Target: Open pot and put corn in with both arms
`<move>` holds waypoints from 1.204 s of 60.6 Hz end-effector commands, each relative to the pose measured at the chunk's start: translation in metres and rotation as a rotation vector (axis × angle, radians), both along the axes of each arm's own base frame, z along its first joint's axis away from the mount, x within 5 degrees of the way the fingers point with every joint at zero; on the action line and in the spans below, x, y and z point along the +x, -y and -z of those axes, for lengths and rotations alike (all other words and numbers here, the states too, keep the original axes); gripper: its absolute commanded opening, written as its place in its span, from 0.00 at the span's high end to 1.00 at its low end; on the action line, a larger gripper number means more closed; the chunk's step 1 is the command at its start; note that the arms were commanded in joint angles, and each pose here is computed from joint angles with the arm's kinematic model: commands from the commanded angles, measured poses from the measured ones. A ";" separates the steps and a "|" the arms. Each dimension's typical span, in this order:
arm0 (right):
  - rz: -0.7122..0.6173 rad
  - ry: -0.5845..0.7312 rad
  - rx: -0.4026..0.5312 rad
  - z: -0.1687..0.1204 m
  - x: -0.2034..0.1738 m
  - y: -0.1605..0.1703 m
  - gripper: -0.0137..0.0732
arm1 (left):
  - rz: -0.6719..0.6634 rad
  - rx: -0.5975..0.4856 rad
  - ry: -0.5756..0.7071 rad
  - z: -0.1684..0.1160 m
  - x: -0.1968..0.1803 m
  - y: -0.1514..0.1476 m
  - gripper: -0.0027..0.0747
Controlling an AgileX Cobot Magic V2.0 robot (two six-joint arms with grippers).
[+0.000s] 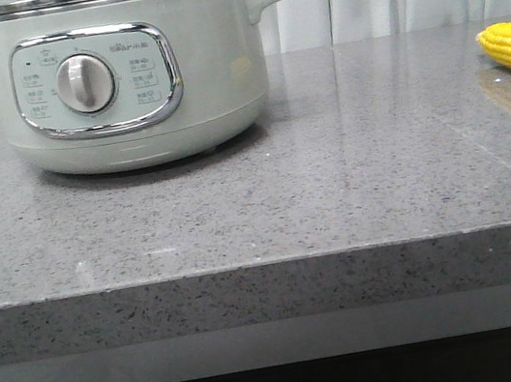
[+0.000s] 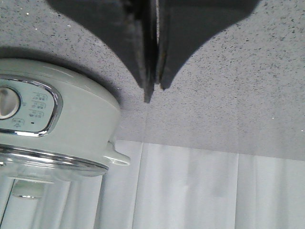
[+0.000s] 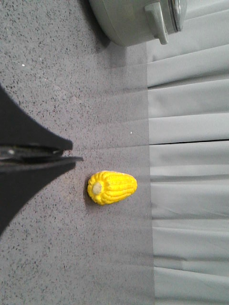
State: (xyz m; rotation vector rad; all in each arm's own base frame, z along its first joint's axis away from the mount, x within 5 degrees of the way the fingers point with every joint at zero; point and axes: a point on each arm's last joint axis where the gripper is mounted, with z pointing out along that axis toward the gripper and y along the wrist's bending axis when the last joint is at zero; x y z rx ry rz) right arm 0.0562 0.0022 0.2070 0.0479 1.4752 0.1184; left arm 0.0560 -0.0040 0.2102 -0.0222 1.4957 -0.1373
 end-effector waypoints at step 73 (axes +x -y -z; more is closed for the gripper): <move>-0.002 0.058 -0.006 -0.075 -0.018 0.000 0.92 | 0.006 -0.003 0.098 -0.078 -0.022 -0.001 0.99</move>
